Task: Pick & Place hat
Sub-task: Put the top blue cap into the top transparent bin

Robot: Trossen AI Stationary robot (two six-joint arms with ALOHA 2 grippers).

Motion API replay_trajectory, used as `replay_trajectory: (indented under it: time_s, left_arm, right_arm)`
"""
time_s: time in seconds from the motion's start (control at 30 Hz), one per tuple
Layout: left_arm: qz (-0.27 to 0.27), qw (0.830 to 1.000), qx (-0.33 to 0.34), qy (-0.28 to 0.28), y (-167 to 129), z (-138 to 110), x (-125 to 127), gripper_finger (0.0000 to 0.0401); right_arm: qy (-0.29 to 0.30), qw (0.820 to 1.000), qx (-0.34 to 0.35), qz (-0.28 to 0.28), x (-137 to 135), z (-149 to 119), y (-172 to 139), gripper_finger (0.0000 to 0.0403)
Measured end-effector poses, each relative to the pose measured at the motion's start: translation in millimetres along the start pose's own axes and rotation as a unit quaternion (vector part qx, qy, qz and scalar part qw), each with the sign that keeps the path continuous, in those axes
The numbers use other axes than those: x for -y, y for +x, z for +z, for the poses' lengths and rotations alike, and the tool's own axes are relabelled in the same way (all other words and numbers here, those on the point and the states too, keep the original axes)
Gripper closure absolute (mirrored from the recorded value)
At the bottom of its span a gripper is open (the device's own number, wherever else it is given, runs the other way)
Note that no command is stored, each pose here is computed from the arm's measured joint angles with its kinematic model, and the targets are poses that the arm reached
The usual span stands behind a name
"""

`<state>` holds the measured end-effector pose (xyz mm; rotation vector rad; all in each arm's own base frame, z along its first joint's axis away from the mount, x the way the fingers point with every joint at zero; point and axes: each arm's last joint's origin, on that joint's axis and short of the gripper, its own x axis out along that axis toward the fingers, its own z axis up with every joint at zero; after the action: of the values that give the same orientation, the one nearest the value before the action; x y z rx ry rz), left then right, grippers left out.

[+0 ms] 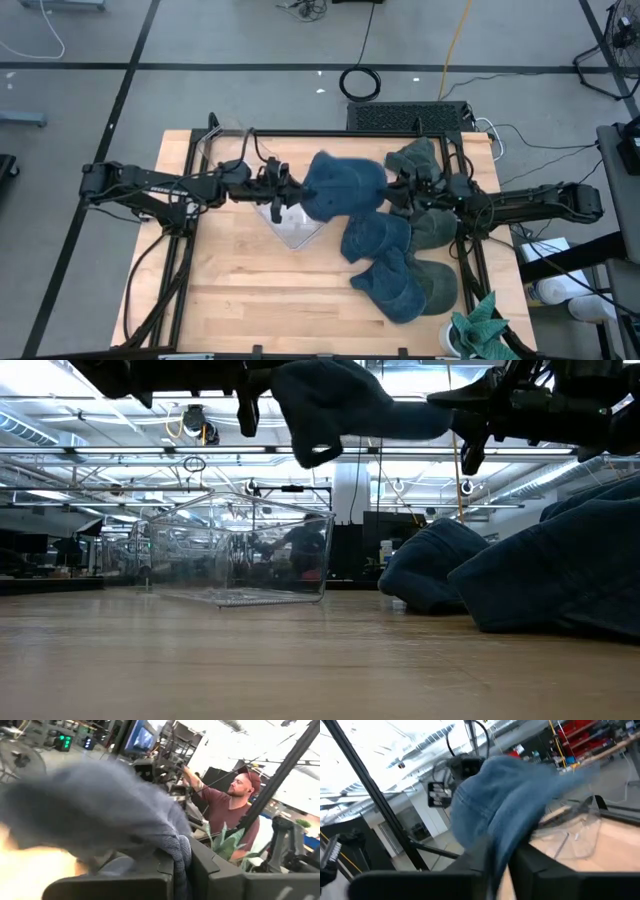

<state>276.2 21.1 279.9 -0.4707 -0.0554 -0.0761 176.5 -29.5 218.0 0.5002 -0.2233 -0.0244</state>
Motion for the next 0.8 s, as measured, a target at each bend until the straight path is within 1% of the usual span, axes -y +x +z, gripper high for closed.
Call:
replay_trajectory:
  time_s: [0.13, 0.27, 0.33, 0.4, 0.47, 0.53, 0.6, 0.7, 0.8]
  left_arm:
    - [-0.009, 1.000, -0.005, -0.009, -0.3, -0.2, 0.5, 0.0382]
    - [-0.015, 1.000, -0.019, -0.005, -6.8, 8.8, 4.0, 0.0382]
    - [0.004, 0.999, -0.043, 0.006, -14.7, 14.7, 4.9, 0.0383]
    - [0.018, 0.998, -0.054, 0.022, -22.0, 27.0, 9.2, 0.0383]
    - [0.038, 0.996, -0.074, 0.037, -33.2, 38.4, 13.8, 0.0383]
    - [0.066, 0.991, -0.098, 0.064, -44.0, 52.5, 19.7, 0.0383]
    - [0.130, 0.977, -0.138, 0.094, -59.1, 66.6, 22.5, 0.0383]
    - [0.221, 0.950, -0.179, 0.128, -78.5, 91.2, 28.4, 0.0383]
    - [0.274, 0.923, -0.221, 0.157, -95.0, 114.3, 34.9, 0.0383]
  right_arm:
    - [0.001, 1.000, 0.001, -0.017, 1.6, -0.9, 0.0, 0.0260]
    - [0.002, 0.999, 0.005, -0.043, 3.7, -1.8, -0.2, 0.0192]
    - [0.002, 0.999, 0.002, -0.046, 4.1, -2.3, -0.2, 0.0166]
    - [0.002, 0.999, 0.002, -0.045, 4.0, -2.3, -0.2, 0.0146]
    - [0.003, 0.999, 0.003, -0.044, 3.8, -2.0, -0.2, 0.0130]
    - [0.003, 0.999, 0.003, -0.044, 4.0, -2.2, -0.2, 0.0120]
    - [0.003, 0.999, 0.003, -0.044, 4.0, -2.1, -0.2, 0.0114]
    - [0.003, 0.999, 0.002, -0.045, 4.1, -2.3, -0.2, 0.0113]
    - [0.003, 0.999, 0.003, -0.046, 4.2, -2.2, -0.2, 0.0118]
